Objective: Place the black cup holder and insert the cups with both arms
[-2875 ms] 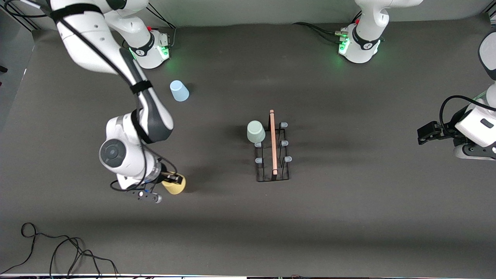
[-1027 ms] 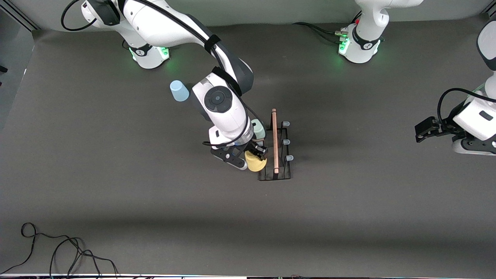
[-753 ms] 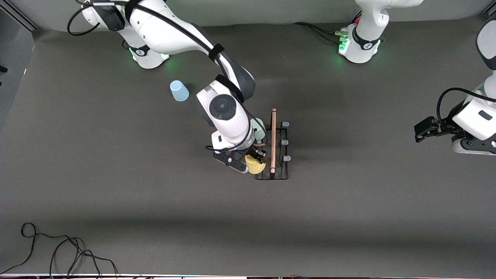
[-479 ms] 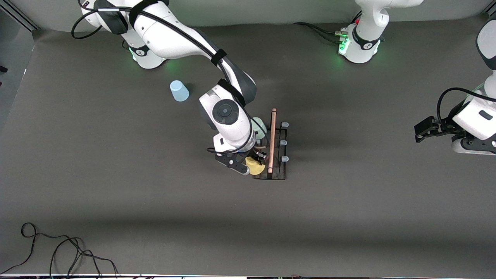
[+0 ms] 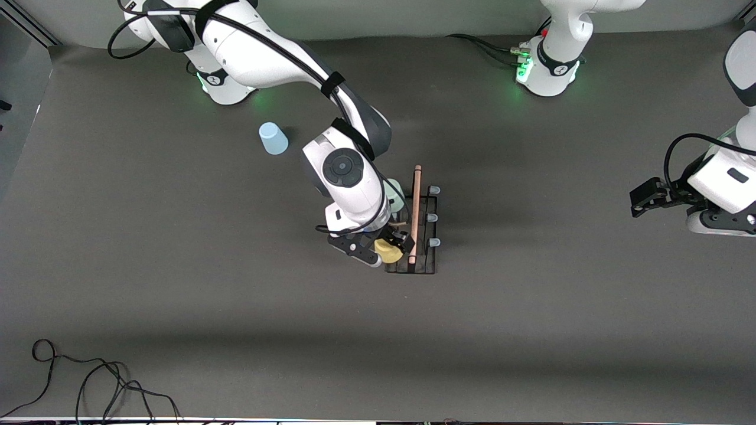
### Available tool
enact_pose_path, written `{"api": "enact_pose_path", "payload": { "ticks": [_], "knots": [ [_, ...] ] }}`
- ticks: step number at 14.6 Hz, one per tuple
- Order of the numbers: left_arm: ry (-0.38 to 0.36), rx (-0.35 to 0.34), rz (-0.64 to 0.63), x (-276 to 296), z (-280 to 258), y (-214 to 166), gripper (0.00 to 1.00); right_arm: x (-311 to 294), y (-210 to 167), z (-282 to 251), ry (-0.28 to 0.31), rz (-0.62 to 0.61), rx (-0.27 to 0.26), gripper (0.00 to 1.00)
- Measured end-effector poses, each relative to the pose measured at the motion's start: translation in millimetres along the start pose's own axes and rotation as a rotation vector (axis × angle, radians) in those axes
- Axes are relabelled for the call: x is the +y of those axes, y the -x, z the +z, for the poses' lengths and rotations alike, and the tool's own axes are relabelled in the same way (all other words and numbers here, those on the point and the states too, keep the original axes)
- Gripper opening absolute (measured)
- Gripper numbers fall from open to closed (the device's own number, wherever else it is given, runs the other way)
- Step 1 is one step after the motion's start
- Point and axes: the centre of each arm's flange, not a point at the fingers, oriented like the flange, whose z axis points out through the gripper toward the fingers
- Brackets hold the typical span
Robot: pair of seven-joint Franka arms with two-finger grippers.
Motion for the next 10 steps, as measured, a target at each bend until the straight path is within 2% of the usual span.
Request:
{"api": "enact_pose_path", "payload": {
  "ticks": [5, 10],
  "knots": [
    [0.005, -0.004, 0.022, 34.4, 2.5, -0.7, 1.00, -5.0, -17.7, -92.7, 0.075, 0.005, -0.026, 1.00],
    [0.007, -0.004, 0.023, 37.5, 2.6, -0.7, 1.00, 51.5, -85.8, -203.8, 0.134, -0.125, -0.067, 1.00]
  ]
}}
